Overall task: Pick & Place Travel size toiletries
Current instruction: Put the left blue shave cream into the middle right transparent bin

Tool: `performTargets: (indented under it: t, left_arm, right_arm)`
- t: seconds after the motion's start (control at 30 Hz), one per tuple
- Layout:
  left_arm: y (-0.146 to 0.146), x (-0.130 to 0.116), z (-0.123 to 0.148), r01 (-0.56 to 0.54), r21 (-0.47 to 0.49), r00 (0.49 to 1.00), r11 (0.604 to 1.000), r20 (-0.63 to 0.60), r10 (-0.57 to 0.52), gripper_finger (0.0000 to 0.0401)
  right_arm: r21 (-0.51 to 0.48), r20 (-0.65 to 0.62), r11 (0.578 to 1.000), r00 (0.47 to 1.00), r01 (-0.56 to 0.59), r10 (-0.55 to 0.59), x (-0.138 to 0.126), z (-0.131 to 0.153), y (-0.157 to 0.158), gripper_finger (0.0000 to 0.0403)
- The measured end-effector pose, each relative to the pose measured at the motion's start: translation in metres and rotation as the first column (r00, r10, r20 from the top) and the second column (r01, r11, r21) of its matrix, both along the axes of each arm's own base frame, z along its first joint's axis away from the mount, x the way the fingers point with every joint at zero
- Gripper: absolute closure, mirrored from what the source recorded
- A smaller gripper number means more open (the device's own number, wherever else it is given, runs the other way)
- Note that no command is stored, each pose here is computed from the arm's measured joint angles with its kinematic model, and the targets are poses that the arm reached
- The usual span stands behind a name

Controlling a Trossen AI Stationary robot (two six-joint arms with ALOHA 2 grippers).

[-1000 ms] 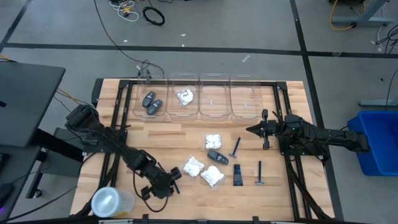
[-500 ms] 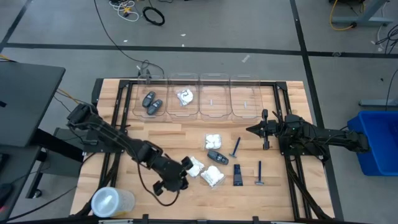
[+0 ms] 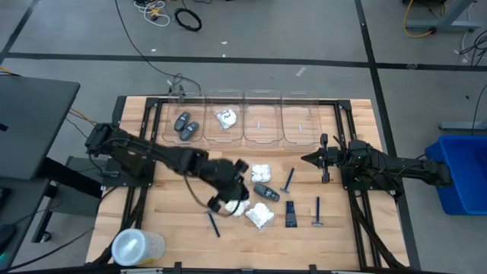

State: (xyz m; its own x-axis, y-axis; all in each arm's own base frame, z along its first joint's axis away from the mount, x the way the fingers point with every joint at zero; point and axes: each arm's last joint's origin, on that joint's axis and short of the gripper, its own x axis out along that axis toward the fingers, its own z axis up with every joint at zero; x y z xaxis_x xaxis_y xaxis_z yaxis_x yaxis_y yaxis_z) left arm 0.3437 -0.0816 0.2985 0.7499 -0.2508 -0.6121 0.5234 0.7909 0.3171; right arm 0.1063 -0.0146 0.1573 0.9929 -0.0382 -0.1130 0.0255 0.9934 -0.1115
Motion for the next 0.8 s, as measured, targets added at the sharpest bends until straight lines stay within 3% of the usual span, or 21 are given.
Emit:
performTargets:
  t: [0.4,0.8]
  left_arm:
    - [0.073,0.012,0.004,-0.166,-0.094,0.986,0.982,0.021,0.168,0.0247]
    - [0.106,0.011,0.004,-0.277,-0.141,0.960,0.951,0.003,0.280,0.0247]
  right_arm:
    - [0.000,0.000,1.000,1.000,0.000,0.000,0.000,0.000,0.000,0.0389]
    - [0.000,0.000,1.000,1.000,0.000,0.000,0.000,0.000,0.000,0.0389]
